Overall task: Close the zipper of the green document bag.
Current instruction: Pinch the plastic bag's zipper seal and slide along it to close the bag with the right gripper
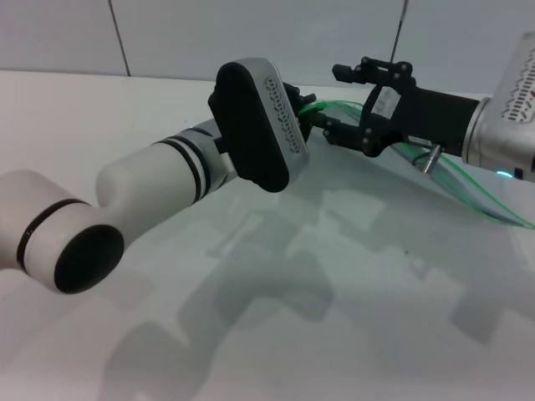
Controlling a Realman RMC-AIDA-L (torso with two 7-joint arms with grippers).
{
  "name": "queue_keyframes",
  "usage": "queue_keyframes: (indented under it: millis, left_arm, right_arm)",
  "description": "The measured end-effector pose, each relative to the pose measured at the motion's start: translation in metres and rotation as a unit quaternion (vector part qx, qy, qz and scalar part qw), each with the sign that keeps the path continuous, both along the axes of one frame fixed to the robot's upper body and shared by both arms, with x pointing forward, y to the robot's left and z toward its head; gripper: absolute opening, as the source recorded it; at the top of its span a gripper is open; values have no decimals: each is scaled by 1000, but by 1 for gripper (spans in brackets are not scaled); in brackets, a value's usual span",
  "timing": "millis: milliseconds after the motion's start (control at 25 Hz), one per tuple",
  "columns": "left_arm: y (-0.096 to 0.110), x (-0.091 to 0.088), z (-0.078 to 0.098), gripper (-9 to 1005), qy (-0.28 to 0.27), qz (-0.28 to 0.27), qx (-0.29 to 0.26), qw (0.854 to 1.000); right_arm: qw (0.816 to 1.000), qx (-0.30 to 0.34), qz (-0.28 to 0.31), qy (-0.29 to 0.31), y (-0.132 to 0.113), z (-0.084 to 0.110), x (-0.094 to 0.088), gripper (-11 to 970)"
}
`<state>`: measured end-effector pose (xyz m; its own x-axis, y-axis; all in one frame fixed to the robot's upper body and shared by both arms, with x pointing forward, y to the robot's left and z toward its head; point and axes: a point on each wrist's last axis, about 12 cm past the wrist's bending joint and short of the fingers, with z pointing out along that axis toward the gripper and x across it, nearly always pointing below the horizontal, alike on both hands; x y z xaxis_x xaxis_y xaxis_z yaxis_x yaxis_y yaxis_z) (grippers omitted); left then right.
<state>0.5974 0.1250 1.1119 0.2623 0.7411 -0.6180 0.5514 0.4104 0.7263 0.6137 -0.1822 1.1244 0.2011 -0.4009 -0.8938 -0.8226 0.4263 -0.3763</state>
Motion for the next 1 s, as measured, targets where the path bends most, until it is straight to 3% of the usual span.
queue_keyframes:
  millis: [1000]
  left_arm:
    - [-5,-2,9,53,-6,-12,-1,1000]
  right_arm:
    - [1000,-23,-15,-6,3,-3,9,636]
